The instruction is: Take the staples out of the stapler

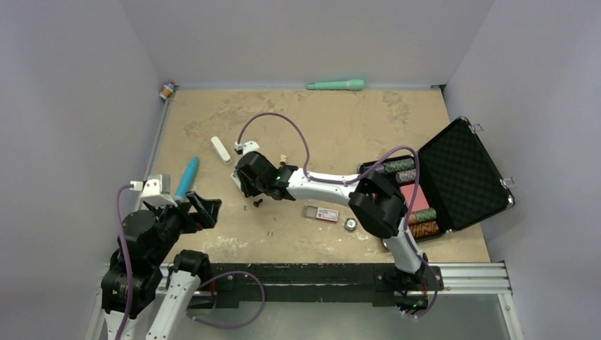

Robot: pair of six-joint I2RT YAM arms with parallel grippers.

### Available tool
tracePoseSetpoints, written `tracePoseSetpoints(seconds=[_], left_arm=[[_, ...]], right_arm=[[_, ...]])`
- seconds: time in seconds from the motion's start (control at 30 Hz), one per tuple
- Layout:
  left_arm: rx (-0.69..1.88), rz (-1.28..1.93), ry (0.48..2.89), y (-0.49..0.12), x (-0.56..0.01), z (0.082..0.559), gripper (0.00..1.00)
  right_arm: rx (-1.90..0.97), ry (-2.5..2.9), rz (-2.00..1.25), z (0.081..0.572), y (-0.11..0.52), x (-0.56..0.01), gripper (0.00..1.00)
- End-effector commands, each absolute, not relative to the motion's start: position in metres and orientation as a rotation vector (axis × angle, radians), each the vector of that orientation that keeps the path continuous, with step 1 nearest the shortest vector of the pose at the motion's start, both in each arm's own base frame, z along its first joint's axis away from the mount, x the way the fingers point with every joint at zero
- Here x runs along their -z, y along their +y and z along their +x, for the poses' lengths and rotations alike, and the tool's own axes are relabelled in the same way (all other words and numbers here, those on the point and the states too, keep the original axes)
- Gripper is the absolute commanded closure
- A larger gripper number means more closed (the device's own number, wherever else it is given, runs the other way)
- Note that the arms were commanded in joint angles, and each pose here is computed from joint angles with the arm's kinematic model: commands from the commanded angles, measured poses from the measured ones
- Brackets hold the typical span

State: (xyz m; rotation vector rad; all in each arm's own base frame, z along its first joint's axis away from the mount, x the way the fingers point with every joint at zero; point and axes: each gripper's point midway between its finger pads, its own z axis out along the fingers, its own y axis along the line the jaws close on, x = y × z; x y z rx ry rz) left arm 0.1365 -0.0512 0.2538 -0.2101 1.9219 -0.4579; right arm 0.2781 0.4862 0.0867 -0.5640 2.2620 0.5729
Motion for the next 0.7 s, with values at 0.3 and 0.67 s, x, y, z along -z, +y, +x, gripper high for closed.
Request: tracePoseSetpoints(seconds=[0.3, 0.67], left_arm=[[0.459, -0.18, 1.911, -0.054, -0.257, 0.142, 0.0], [0.457, -0.182, 1.916, -0.054, -0.257, 0.144, 0.0]], right_arm=[[-0.479, 2.152, -0.547, 0.307, 0.514, -0.101, 1.0], [-0.361, 2.15, -0.571, 0.322, 0.517, -0.081, 0.97]])
